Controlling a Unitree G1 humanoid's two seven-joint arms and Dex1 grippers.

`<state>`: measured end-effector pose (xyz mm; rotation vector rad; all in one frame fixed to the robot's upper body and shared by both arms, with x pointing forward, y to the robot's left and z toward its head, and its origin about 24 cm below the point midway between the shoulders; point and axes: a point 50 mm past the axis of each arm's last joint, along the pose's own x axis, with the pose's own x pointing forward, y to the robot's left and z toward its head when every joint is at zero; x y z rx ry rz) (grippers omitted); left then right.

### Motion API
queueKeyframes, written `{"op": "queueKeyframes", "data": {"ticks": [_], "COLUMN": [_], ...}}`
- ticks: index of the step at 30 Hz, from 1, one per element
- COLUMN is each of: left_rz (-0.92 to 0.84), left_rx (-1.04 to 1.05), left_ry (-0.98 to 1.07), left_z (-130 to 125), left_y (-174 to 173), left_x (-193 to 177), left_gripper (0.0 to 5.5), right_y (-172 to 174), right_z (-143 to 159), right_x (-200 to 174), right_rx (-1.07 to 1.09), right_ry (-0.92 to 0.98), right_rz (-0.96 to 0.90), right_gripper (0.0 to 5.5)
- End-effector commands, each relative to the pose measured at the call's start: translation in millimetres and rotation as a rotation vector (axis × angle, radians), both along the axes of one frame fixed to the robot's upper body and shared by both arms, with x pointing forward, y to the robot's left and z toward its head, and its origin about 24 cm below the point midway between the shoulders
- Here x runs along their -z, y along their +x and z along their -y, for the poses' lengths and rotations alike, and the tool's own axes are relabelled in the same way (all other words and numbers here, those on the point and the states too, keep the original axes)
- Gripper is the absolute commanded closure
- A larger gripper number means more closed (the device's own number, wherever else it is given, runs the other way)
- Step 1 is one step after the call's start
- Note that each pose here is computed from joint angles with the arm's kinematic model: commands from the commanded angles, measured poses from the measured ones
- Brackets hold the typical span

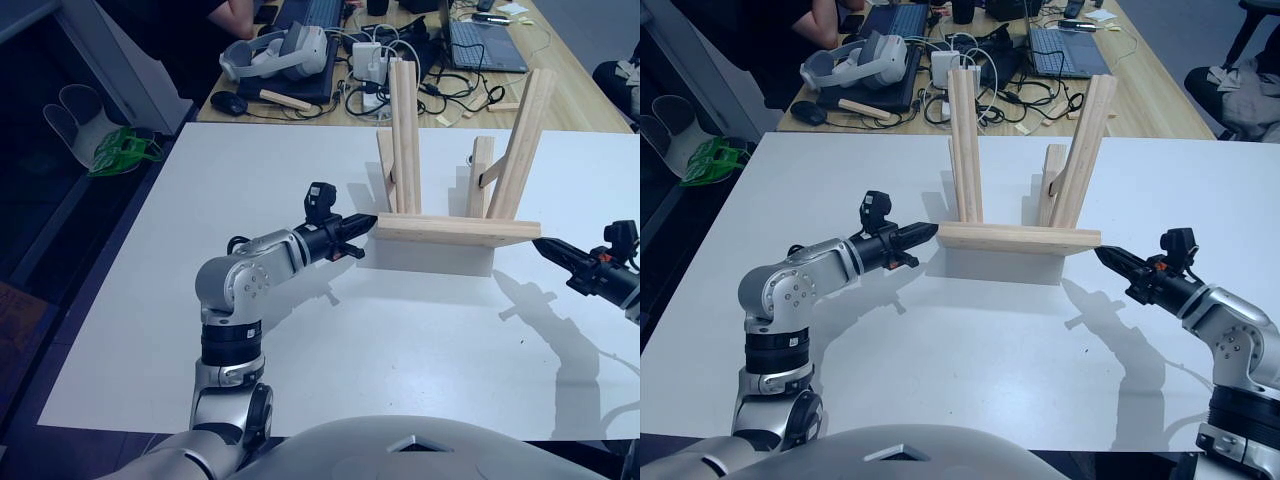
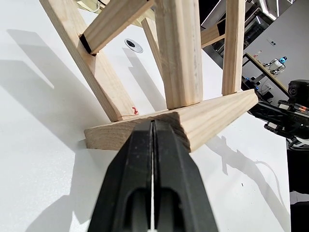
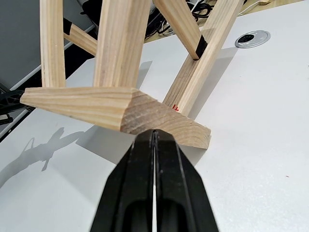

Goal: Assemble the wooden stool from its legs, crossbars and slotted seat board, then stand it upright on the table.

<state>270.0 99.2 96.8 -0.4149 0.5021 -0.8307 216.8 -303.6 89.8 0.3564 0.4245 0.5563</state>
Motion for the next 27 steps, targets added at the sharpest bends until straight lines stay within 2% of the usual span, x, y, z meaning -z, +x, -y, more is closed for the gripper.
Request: {"op": "queueKeyframes", "data": {"ticks": [1, 27], "left_rz": [-0.005, -0.015], "left_rx": [0.185, 0.182], "left_ry": [-0.135, -0.116], "left_z": [37, 24], "left_y": [-12, -19], "left_x": [-11, -9], "left_gripper": [5.48, 5.48], "right_y": [8, -4], "right_z": [-30, -39], "right_x": [-9, -12], "right_rx": [-0.154, -0.206], "right_ry": [0.113, 0.135], "right_rz": [0.067, 0.043], "right_gripper": [5.50, 5.50]}}
